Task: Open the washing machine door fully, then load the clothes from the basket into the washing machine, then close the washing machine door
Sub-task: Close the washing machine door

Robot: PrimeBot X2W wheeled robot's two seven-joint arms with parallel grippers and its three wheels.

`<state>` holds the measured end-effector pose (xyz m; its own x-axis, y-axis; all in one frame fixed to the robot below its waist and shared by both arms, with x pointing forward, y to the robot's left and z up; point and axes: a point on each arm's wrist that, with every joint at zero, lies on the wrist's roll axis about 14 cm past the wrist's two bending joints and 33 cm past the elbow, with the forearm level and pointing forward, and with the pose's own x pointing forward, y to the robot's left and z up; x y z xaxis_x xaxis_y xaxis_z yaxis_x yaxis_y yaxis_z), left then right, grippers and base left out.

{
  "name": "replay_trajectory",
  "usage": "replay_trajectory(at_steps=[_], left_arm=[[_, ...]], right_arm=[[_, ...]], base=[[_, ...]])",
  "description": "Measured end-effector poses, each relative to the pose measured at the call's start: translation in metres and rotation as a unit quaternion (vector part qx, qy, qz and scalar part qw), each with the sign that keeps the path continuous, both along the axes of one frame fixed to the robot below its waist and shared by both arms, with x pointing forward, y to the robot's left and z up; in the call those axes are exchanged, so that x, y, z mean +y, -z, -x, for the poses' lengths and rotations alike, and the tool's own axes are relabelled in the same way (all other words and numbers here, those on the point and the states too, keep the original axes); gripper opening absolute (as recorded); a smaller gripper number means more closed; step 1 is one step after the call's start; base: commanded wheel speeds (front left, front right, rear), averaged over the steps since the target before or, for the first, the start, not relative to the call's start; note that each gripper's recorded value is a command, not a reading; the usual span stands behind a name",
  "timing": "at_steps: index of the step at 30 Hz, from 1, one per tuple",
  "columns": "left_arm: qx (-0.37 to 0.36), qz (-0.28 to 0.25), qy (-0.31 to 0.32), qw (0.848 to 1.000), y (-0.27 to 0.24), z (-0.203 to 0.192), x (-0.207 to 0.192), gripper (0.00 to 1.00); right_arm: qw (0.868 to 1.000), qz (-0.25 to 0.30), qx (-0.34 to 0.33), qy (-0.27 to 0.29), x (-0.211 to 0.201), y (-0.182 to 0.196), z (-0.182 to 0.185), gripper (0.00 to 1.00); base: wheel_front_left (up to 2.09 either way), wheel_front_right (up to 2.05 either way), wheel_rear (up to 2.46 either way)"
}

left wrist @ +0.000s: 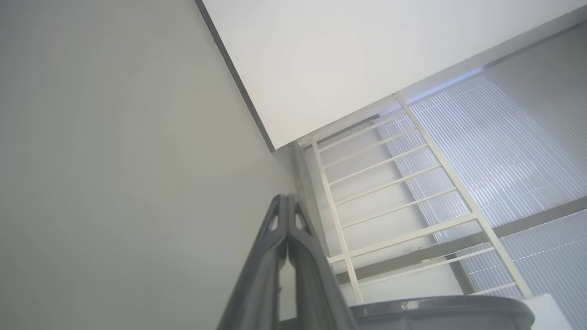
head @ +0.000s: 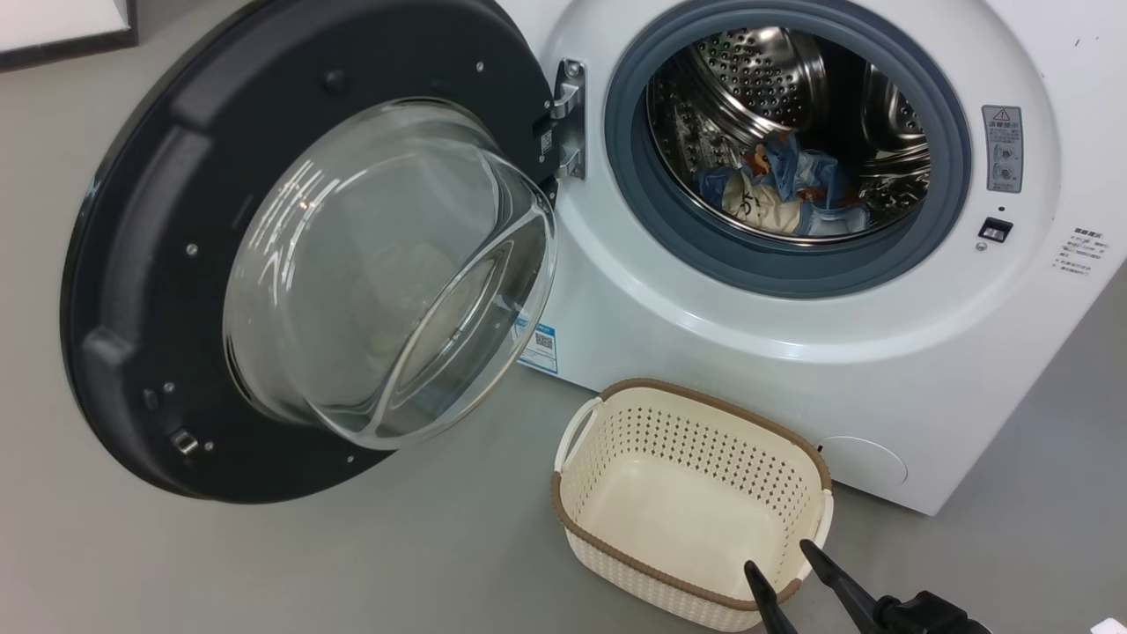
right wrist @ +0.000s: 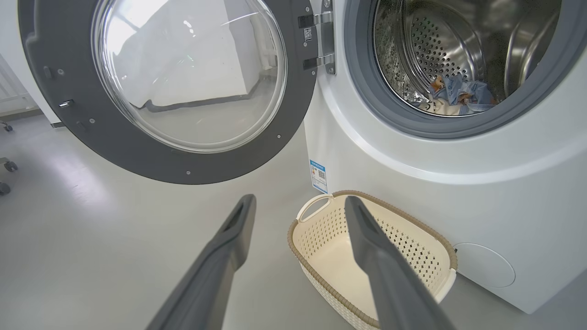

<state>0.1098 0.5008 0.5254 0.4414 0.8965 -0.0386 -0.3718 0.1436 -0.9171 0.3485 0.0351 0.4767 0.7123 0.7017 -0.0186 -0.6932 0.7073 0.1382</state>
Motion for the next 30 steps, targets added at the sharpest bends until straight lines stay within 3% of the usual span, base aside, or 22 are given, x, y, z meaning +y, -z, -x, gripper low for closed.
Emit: replay_trajectory(at_steps=[10, 20, 30], left_arm=[[-0.135, 0.069, 0.025, 0.988, -0.054, -0.037, 0.056, 0.0], [-0.17, 0.108, 0.099, 0.974, -0.052, -0.099, 0.048, 0.0], [-0.153, 0.146, 0.175, 0.962, -0.024, -0.159, 0.022, 0.0]], right_arm=[[1.0, 0.019, 0.004, 0.007, -0.015, 0.009, 0.004, 1.0], [0.999, 0.034, 0.012, 0.038, -0.045, 0.019, 0.001, 1.0], [0.996, 0.05, 0.032, 0.071, -0.076, 0.037, -0.01, 1.0]], base=[[0.0, 0.0, 0.0], [0.0, 0.0, 0.0], [0.0, 0.0, 0.0]])
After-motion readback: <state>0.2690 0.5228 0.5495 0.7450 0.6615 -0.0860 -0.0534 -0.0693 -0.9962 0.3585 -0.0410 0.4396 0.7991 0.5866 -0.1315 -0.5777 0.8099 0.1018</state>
